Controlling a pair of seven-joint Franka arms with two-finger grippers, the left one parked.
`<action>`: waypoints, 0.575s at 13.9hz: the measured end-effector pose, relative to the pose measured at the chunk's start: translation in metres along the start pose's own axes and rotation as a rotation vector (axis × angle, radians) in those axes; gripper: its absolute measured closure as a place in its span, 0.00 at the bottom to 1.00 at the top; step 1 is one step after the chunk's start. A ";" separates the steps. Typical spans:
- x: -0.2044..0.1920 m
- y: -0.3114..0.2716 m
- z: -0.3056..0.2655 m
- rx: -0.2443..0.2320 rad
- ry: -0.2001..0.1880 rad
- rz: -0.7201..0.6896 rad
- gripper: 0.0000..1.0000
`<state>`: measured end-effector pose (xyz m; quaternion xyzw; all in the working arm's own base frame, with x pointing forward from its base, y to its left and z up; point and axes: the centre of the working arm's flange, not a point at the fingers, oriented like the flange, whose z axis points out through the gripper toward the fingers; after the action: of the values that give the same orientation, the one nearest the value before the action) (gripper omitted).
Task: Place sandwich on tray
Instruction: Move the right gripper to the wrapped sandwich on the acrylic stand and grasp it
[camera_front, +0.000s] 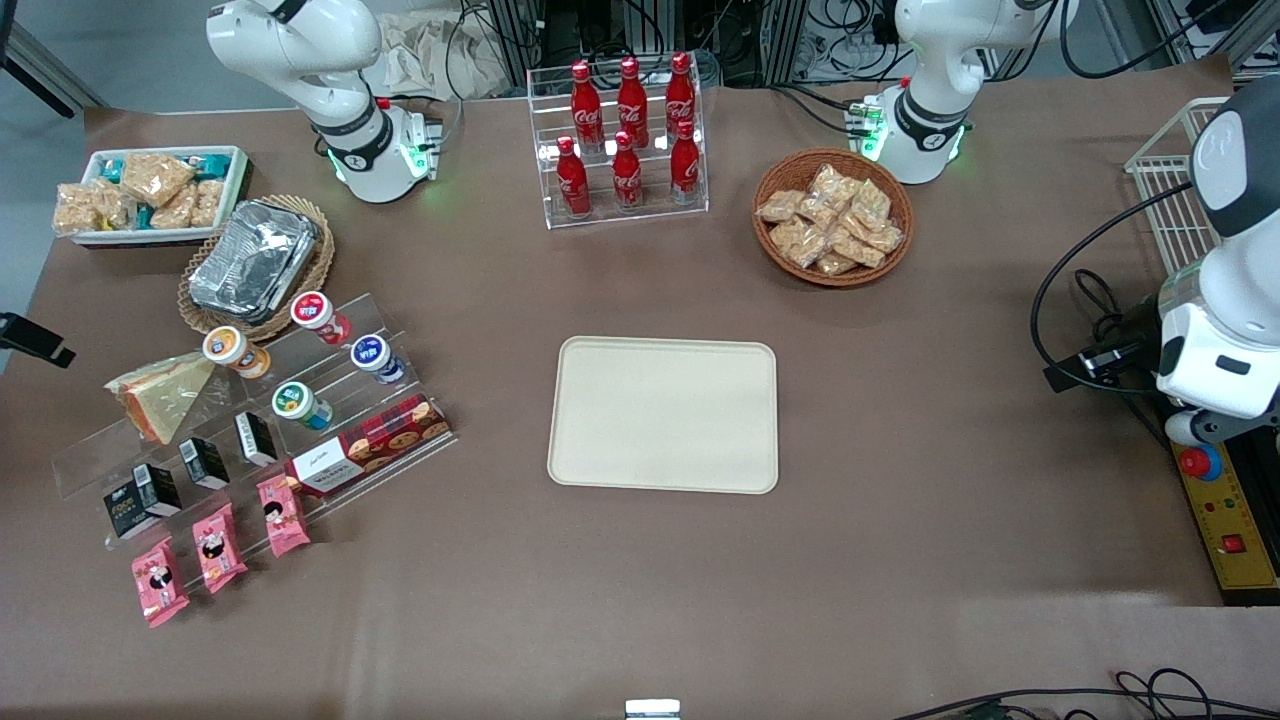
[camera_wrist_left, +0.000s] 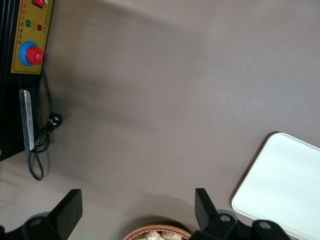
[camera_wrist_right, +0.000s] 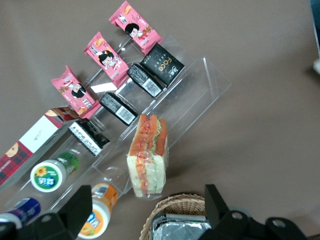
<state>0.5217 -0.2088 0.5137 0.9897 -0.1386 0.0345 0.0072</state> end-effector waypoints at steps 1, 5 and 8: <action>-0.002 -0.001 0.012 0.000 0.002 -0.006 0.00; -0.011 -0.003 0.050 0.000 0.000 -0.015 0.00; -0.016 -0.004 0.066 0.000 0.001 -0.049 0.00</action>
<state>0.5119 -0.2017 0.4465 0.9928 -0.1144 0.0350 0.0080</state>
